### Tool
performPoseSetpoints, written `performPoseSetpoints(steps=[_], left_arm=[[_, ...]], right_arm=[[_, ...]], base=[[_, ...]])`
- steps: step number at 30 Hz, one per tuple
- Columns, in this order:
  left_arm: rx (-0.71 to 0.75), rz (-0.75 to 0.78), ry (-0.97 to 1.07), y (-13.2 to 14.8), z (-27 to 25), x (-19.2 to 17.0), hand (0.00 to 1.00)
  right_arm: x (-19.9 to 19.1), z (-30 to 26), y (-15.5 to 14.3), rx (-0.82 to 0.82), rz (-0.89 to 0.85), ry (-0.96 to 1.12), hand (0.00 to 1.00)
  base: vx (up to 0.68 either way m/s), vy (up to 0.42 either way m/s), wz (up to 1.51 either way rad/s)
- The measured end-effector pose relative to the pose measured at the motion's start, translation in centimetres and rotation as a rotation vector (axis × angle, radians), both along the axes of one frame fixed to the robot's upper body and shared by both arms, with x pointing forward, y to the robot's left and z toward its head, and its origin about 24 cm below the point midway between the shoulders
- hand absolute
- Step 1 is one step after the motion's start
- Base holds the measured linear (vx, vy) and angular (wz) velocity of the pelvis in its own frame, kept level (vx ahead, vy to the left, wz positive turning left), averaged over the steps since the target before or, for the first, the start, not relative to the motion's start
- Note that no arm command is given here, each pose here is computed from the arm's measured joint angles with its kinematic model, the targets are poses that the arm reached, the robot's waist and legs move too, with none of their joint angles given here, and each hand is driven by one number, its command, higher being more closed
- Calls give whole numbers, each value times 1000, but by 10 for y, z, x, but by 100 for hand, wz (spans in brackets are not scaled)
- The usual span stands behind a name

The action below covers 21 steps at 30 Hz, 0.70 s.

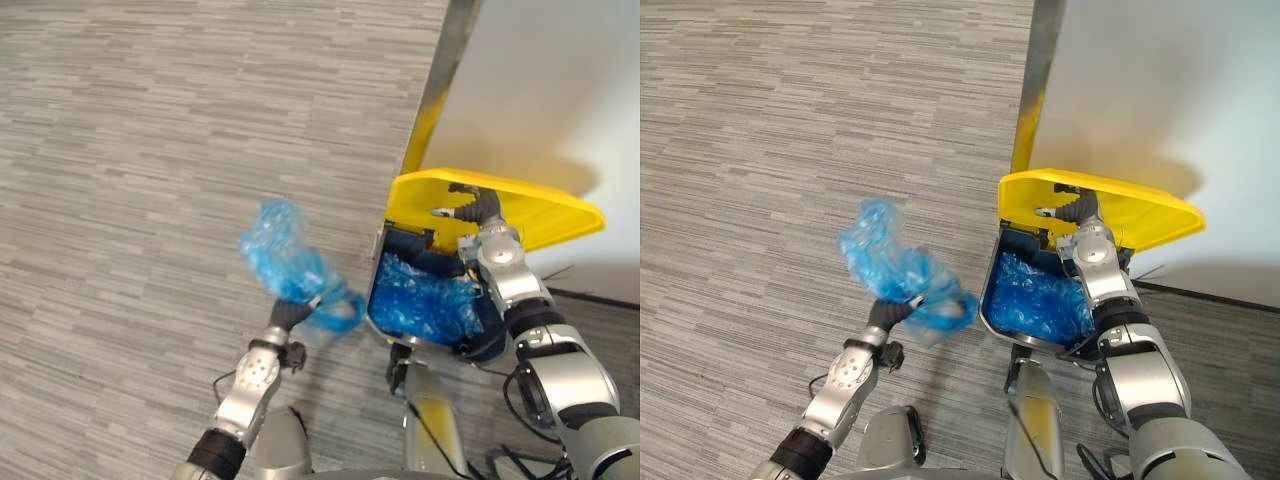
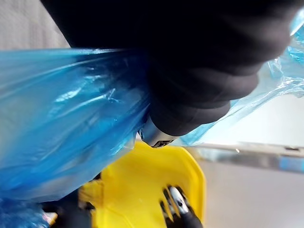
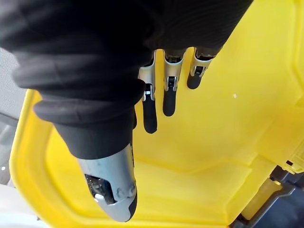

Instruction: Gather rubbish on tea table into small bin, then transfer packed bag to large trash can.

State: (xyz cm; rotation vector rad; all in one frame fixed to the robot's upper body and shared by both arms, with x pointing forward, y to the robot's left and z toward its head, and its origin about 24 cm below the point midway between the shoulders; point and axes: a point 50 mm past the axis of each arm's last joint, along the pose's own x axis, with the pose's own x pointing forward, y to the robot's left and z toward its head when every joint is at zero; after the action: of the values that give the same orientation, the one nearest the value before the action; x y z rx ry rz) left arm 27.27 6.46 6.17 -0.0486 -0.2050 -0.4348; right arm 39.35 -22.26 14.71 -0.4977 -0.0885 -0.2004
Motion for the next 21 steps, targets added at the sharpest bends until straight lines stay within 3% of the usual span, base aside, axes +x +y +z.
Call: performPoseSetpoints(steps=[4, 8, 18, 19, 21], left_arm=[[-12, -116, -156, -40, 45, 17, 100], [23, -91, -180, -63, 64, 43, 100], [276, 55, -41, -55, 33, 79, 100], [295, 64, -19, -54, 29, 80, 0], [317, 80, 20, -51, 21, 82, 0]], right_arm=[[13, 26, 6, -32, 0, -19, 0], [21, 55, 8, -50, -16, -52, 0], [18, 135, -10, -91, -69, -244, 0], [18, 136, -12, -94, -73, -246, 0], [17, 137, -12, -93, -71, -252, 0]], base=[[-37, -27, -7], [-38, -16, -15], [6, 11, -26], [41, 44, -13], [32, 36, -14]])
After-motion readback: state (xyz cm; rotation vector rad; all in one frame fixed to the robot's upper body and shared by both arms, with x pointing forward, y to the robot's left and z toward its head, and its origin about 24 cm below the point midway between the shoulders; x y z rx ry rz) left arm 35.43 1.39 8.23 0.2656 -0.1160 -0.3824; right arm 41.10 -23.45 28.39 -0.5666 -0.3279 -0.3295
